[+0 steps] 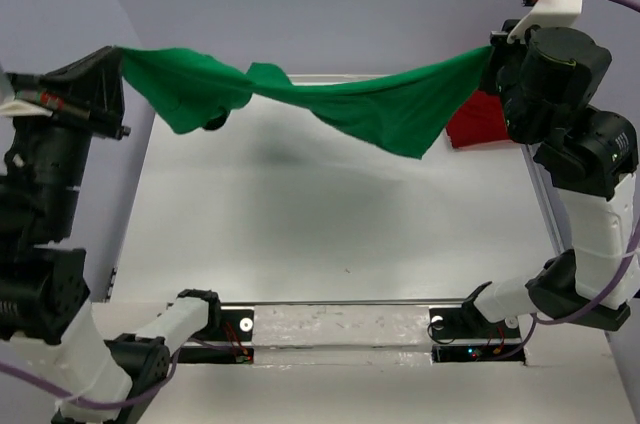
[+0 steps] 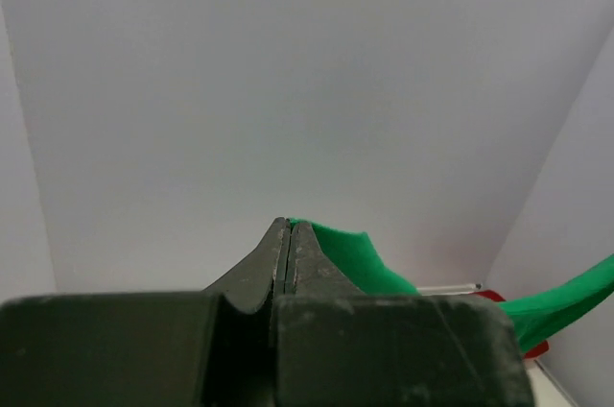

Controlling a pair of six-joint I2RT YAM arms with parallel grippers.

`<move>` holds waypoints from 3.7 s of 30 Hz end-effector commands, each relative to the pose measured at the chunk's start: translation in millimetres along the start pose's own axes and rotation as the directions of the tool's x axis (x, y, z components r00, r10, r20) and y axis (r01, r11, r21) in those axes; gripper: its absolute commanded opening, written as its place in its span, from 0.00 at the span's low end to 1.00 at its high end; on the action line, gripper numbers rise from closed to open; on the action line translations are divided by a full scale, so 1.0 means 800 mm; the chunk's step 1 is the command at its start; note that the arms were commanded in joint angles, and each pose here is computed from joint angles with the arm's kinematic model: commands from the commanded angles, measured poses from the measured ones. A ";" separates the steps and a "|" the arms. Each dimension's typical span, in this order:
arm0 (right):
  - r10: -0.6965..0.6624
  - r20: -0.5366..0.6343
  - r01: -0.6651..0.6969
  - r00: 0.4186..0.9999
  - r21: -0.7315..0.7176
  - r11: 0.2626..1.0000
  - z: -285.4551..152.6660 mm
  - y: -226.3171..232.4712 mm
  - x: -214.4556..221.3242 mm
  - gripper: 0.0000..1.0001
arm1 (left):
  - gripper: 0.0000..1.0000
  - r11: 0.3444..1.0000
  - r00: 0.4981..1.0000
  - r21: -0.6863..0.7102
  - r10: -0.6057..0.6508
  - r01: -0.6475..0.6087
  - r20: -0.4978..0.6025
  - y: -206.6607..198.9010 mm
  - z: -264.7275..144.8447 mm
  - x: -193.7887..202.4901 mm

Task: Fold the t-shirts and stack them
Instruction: Flatten the tshirt out

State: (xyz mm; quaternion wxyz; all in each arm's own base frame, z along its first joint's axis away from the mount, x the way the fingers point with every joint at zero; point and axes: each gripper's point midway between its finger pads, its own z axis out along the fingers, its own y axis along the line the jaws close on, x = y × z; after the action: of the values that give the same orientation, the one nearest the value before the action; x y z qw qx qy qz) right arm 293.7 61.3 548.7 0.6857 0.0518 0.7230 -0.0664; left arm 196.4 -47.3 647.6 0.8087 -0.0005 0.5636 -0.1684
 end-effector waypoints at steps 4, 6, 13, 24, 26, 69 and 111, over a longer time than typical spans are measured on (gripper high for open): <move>0.031 -0.010 -0.030 0.999 0.095 0.995 -0.036 -0.032 0.004 0.00 | 0.00 1.000 1.000 -0.008 0.008 -0.007 0.028 0.002 -0.026 0.002; 0.019 -0.009 -0.018 1.000 0.100 0.995 -0.032 -0.027 0.005 0.00 | 0.00 1.000 1.000 -0.016 0.012 -0.011 0.016 0.005 -0.020 0.006; -0.125 0.007 0.124 0.992 0.109 0.986 0.035 0.043 0.000 0.00 | 0.00 0.998 0.995 -0.054 0.016 -0.021 -0.098 0.025 0.078 0.049; -0.133 0.006 0.132 0.991 0.091 0.987 0.199 0.075 0.022 0.00 | 0.00 0.999 0.978 -0.037 0.022 -0.030 -0.208 0.053 0.233 0.146; -0.134 0.004 0.134 0.991 0.081 0.988 0.204 0.076 0.025 0.00 | 0.00 0.999 0.978 -0.029 0.023 -0.030 -0.207 0.054 0.245 0.153; -0.191 0.027 0.187 0.981 0.105 0.977 -0.020 0.117 0.019 0.00 | 0.00 1.000 0.993 -0.012 -0.024 0.023 -0.116 0.008 0.048 0.056; -0.095 -0.076 0.082 0.993 -0.161 0.984 0.277 0.120 0.089 0.00 | 0.00 0.998 0.960 -0.022 -0.062 0.059 -0.272 0.089 0.304 0.233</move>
State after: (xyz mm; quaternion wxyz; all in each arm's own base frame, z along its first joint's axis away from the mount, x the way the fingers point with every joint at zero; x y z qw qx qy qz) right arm 563.8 110.0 351.8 0.5513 -0.0480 0.8271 -0.0985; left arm 573.1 -72.3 375.8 0.5669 -0.0400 0.8111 -0.1386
